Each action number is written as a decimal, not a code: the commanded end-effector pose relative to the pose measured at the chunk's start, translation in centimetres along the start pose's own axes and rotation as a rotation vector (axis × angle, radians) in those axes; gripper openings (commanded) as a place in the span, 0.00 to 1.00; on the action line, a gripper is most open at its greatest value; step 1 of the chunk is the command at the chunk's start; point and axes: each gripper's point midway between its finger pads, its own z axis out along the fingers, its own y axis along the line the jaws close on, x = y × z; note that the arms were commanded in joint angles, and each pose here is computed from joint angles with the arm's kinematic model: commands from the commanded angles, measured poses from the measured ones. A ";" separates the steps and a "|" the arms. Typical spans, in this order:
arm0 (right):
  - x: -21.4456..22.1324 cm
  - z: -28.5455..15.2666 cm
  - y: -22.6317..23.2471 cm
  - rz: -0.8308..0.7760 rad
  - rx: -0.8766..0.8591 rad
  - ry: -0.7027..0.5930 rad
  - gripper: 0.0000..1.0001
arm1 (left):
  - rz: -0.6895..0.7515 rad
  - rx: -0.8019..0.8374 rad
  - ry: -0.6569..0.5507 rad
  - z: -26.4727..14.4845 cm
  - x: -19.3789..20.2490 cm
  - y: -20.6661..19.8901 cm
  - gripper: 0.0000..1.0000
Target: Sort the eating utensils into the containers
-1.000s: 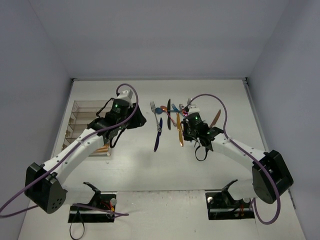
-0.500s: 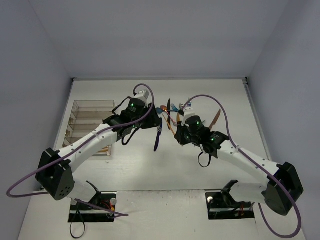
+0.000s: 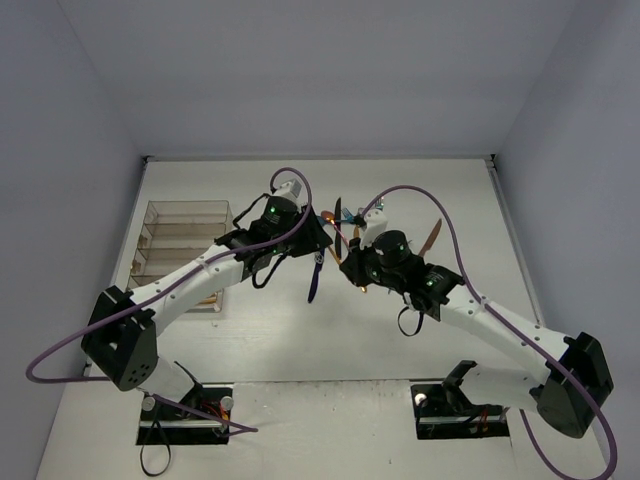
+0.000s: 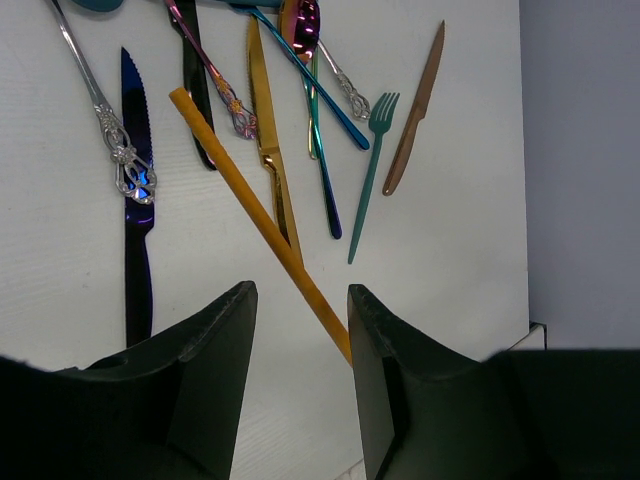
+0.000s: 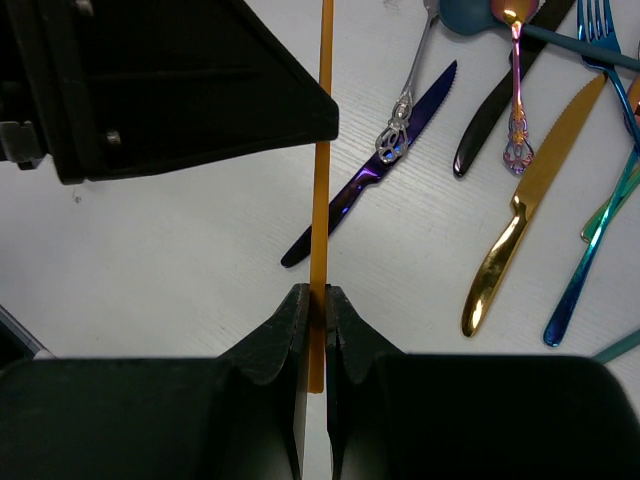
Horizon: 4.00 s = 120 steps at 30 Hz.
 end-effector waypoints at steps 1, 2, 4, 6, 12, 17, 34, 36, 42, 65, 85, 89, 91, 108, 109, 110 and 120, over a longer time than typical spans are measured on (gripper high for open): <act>-4.4 -0.7 2.4 -0.018 -0.076 -0.139 0.00 | -0.036 0.116 -0.079 -0.7 -2.8 -4.1 0.38; -4.4 -0.6 2.4 -0.019 -0.078 -0.140 0.00 | -0.040 0.115 -0.078 -0.6 -2.7 -4.1 0.38; -4.4 -0.5 2.6 -0.018 -0.081 -0.141 0.00 | -0.048 0.119 -0.078 -0.5 -2.7 -4.1 0.38; -4.3 -0.3 2.7 -0.018 -0.082 -0.137 0.00 | -0.056 0.128 -0.081 -0.5 -2.7 -4.3 0.37; -3.8 0.4 2.7 -0.015 -0.078 -0.131 0.00 | -0.076 0.119 -0.090 -0.6 -2.5 -3.9 0.10; -3.4 1.0 2.5 -0.012 -0.065 -0.124 0.16 | -0.103 0.098 -0.107 -0.9 -2.3 -3.0 0.00; -1.8 0.7 -0.4 -0.033 0.057 -0.129 0.48 | -0.381 -0.501 -0.504 -13.1 -7.0 16.9 0.00; -1.5 0.6 -0.8 -0.042 0.067 -0.126 0.48 | -0.457 -0.576 -0.583 -15.9 -7.3 19.7 0.00; -0.9 0.0 -1.2 -0.054 0.072 -0.130 0.49 | -0.626 -0.757 -0.717 -21.3 -6.0 25.5 0.00; 0.4 -0.8 -1.9 -0.047 0.074 -0.129 0.50 | -0.887 -0.948 -0.737 -20.9 -3.3 34.5 0.20; 0.0 0.0 -5.9 0.067 0.258 -0.122 0.50 | -0.019 -0.554 -0.380 -10.1 -10.6 15.2 0.44; 0.1 -0.1 -7.1 0.109 0.273 -0.114 0.50 | 0.113 -0.512 -0.321 -5.8 -11.1 11.4 0.58; 0.1 -0.3 -7.6 0.129 0.282 -0.114 0.50 | 0.150 -0.502 -0.294 -3.1 -11.3 10.1 0.66; 0.8 -0.7 -8.0 0.163 0.296 -0.087 0.50 | 0.150 -0.562 -0.069 12.6 -8.2 12.4 0.65; 0.9 -0.7 -8.0 0.163 0.295 -0.085 0.50 | 0.148 -0.558 -0.070 12.9 -8.1 12.3 0.65; 1.0 -0.7 -8.0 0.164 0.295 -0.083 0.50 | 0.148 -0.555 -0.071 13.1 -7.9 12.2 0.65; 2.3 -0.9 -8.4 0.167 0.303 -0.064 0.50 | 0.089 -0.499 -0.134 13.3 -8.0 11.1 0.63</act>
